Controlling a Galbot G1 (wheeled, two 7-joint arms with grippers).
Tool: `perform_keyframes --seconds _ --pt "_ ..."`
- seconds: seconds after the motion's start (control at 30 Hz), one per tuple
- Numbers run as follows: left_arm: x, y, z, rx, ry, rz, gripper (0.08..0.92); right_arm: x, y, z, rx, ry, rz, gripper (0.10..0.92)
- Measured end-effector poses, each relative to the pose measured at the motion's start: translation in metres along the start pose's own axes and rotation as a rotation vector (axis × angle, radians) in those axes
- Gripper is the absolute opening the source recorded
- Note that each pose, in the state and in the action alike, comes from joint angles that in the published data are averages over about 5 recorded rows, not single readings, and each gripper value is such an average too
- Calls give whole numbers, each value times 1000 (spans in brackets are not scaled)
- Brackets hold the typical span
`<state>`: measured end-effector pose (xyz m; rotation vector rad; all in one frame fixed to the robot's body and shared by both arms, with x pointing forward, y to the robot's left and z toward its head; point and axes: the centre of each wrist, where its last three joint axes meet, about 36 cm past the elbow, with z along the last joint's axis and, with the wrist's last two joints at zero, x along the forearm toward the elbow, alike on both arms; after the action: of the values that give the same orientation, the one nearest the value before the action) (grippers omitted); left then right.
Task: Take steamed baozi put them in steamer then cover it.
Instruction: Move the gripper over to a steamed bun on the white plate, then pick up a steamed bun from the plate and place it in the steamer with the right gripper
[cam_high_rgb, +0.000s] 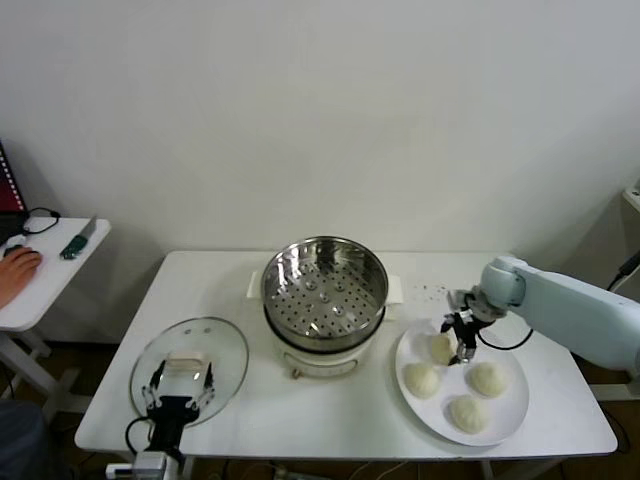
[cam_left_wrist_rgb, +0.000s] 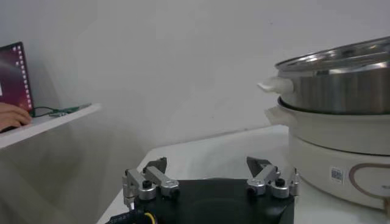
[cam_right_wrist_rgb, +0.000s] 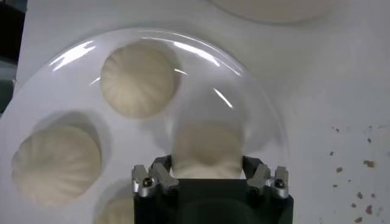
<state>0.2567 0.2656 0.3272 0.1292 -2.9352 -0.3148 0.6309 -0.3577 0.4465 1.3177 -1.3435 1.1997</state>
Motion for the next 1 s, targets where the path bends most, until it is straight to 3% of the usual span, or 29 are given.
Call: perform_keyframes --seconds 0.37,1.0 --pt "4 0 2 2 6 2 823 29 -11 -6 66 4 26 713" --pt "12 -1 2 -3 18 18 823 210 -67 -141 701 117 159 729"
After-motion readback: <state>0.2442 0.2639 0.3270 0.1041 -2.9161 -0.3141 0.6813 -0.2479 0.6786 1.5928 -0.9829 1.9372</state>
